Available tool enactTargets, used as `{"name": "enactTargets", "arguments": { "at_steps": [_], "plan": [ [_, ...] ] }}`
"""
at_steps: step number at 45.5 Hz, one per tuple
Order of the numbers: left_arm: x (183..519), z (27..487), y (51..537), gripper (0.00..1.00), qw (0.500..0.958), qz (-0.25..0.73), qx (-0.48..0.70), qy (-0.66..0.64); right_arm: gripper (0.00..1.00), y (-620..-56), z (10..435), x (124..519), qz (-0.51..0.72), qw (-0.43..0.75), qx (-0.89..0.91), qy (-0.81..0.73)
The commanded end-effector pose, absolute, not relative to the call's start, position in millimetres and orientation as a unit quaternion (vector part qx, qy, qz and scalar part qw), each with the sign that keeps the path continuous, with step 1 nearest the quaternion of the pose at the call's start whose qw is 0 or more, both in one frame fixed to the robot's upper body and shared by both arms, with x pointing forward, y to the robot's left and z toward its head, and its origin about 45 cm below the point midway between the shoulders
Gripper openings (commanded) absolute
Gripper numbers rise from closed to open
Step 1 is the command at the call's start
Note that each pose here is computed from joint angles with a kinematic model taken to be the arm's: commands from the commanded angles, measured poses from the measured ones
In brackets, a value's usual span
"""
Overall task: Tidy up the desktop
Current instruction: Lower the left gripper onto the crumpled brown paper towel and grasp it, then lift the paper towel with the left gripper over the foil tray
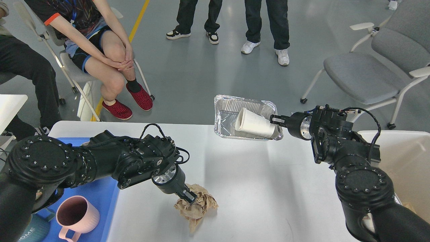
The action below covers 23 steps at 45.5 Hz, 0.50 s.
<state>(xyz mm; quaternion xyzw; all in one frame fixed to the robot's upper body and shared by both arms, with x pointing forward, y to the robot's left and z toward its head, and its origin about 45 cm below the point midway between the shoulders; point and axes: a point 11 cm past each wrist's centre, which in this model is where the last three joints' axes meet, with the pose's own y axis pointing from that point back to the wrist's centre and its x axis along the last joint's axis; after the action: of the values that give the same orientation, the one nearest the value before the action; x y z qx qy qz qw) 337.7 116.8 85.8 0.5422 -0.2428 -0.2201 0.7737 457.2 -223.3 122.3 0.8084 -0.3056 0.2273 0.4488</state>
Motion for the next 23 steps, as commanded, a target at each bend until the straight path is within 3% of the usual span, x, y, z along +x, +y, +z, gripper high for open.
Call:
{"name": "enactTargets", "arguments": {
  "at_steps": [1,11,23],
  "plan": [
    [340,89,115,0.00,0.773,-0.218,0.542,-0.247,0.00,-223,122,457,0.227,0.448,0.808,-0.306],
    [343,93,111,0.00,0.773,-0.218,0.540,-0.252,0.00,-224,121,456,0.226,0.449,0.809,-0.305],
    [369,146,84,0.01,0.756,-0.222,0.539,-0.296,0.00,-226,119,455,0.226,0.450,0.808,-0.307]
  ]
}}
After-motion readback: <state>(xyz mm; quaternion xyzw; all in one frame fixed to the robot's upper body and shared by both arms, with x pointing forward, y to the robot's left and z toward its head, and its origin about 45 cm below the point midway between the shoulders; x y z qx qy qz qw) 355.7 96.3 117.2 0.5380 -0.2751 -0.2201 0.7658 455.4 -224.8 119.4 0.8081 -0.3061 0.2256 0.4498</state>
